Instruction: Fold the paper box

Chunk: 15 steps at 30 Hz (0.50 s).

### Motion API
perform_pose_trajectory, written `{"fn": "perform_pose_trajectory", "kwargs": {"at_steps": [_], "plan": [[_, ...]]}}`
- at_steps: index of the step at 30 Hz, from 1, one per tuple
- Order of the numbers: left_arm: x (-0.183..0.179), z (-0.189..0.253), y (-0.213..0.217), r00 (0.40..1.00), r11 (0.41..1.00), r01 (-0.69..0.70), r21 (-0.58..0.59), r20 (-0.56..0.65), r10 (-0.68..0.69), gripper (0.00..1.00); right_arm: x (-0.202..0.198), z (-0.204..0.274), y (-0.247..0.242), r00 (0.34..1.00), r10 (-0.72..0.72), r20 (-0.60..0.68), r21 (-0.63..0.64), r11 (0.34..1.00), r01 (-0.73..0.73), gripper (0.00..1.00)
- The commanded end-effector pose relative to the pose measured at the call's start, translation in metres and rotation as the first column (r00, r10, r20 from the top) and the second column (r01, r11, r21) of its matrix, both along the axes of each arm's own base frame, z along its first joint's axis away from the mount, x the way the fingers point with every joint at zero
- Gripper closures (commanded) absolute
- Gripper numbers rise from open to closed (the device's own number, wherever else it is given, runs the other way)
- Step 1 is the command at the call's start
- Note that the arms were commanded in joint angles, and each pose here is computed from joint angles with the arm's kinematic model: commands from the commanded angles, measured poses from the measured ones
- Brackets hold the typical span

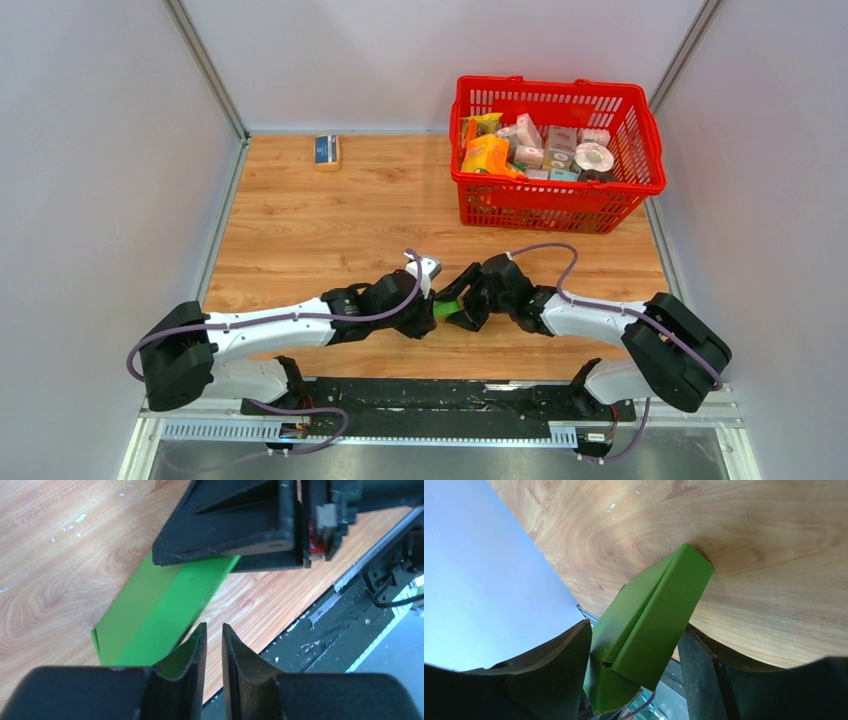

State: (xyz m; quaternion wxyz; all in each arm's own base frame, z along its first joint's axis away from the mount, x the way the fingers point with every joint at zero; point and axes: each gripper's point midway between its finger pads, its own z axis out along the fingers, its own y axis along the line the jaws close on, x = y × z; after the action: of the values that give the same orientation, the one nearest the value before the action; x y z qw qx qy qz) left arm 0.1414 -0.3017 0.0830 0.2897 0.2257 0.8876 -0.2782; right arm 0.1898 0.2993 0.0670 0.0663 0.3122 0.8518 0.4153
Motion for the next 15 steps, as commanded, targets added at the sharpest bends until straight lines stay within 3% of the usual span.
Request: {"fn": "perform_pose_trajectory", "kwargs": {"at_steps": [1,9,15], "plan": [[0.0,0.052,-0.012,0.994,0.992,0.081,-0.1,0.079,-0.073,0.72,0.009,0.013,0.009,0.998,0.032,0.05,0.012,0.999,-0.033,0.34],[0.005,0.116,0.013,0.982,0.988,0.066,-0.142,0.183,-0.039,0.64,0.011,0.016,0.011,0.997,0.053,0.06,0.007,0.999,-0.054,0.25],[0.027,0.093,0.02,0.992,0.996,0.006,-0.09,0.128,0.006,0.76,0.011,0.022,0.013,0.997,0.055,0.06,0.02,0.998,-0.056,0.24]]}}
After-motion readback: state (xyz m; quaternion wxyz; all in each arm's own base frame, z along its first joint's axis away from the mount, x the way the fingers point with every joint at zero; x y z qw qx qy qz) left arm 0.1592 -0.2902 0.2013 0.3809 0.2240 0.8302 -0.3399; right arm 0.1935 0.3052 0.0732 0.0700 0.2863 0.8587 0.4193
